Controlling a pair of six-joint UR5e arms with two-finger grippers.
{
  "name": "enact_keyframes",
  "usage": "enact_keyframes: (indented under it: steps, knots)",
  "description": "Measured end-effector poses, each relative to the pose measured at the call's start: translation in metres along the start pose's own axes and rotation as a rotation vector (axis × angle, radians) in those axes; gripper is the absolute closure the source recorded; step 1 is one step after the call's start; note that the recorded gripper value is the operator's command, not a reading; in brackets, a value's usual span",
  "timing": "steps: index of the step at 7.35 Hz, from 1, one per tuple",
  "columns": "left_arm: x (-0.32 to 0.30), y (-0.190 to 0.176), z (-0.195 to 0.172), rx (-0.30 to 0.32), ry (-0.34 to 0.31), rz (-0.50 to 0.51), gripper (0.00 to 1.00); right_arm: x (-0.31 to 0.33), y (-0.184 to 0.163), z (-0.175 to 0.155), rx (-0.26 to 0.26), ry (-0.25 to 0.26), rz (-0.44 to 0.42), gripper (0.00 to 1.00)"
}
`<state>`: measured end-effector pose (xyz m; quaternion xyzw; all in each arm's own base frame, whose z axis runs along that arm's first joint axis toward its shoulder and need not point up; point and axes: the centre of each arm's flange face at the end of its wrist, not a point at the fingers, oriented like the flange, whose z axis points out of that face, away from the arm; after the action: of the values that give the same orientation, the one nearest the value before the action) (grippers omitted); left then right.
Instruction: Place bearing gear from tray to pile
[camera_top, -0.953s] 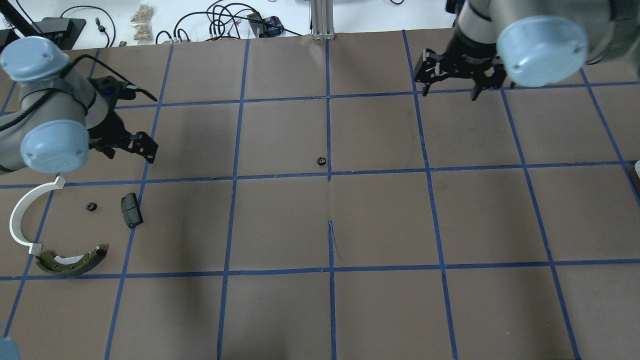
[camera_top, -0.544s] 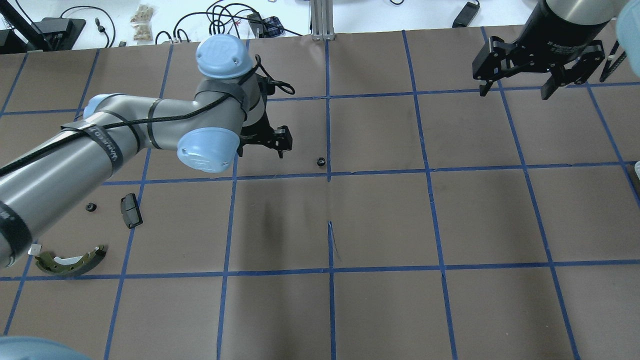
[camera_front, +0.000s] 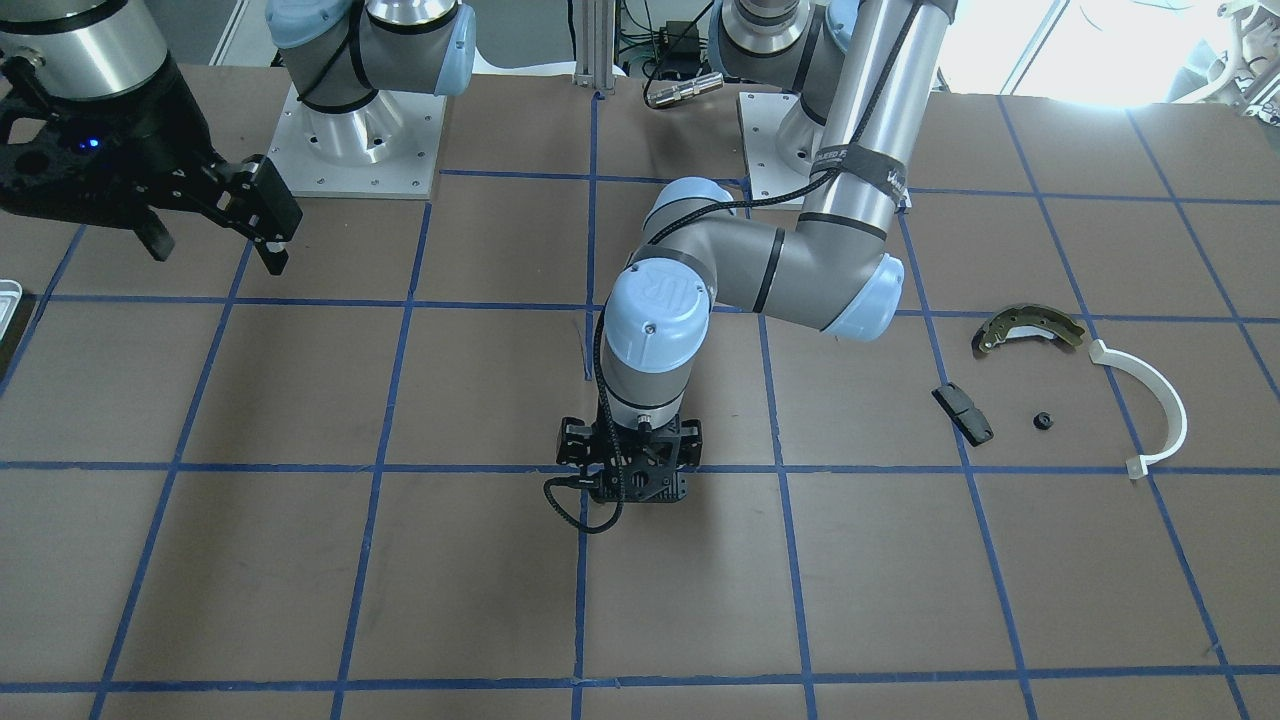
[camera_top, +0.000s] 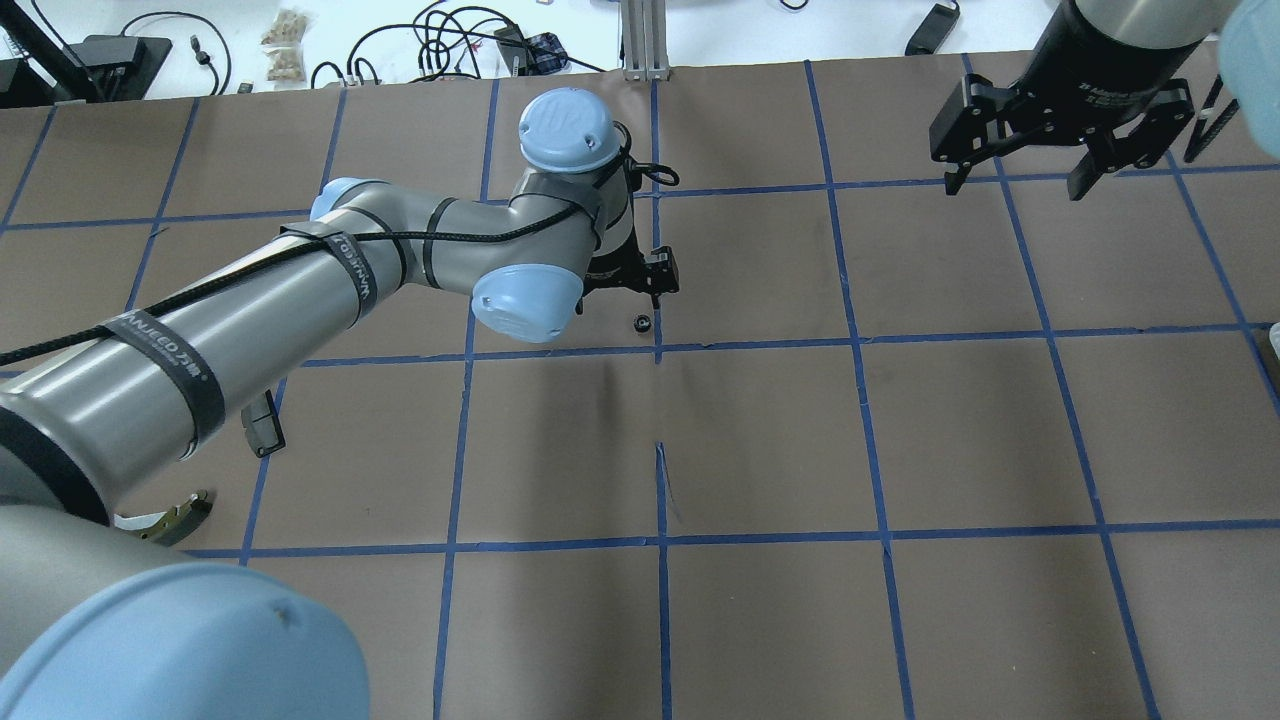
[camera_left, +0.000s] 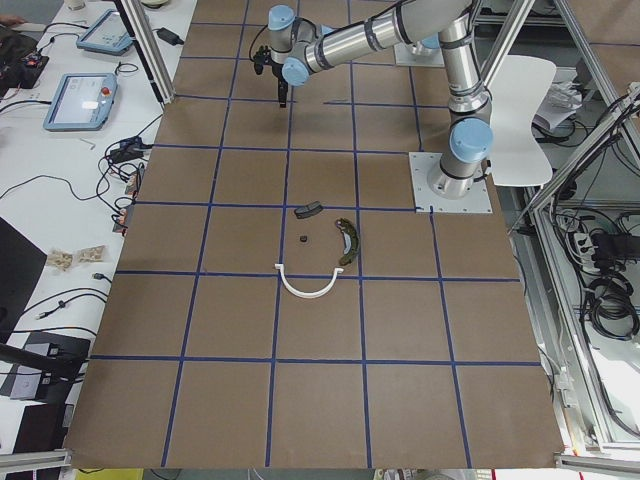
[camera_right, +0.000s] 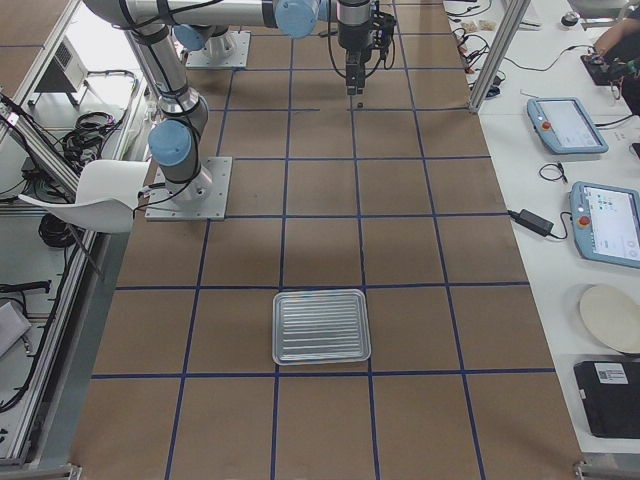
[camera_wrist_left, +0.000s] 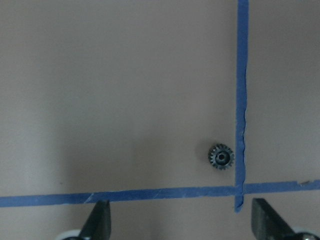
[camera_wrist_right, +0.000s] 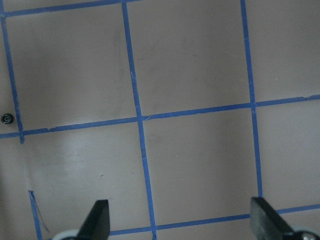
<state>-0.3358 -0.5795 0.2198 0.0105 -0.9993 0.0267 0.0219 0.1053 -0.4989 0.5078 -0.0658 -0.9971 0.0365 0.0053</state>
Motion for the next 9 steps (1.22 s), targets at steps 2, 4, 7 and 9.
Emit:
enact_keyframes:
  steps: [2, 4, 7, 9]
  knots:
    - [0.017, -0.005, 0.027, -0.013, -0.042, -0.034, 0.02, -0.041, 0.008, 0.006, 0.000, -0.025, 0.037, 0.00]
    - [0.021, -0.004, 0.042, -0.023, -0.061, -0.061, 0.54, -0.057, 0.009, 0.011, 0.013, -0.026, 0.031, 0.00]
    - [0.022, -0.003, 0.046, -0.033, -0.060, -0.065, 0.83, -0.059, 0.009, 0.013, 0.015, -0.024, 0.027, 0.00]
    - [0.021, -0.006, 0.047, -0.033, -0.052, -0.066, 0.90, -0.060, 0.008, 0.014, 0.014, -0.025, 0.027, 0.00]
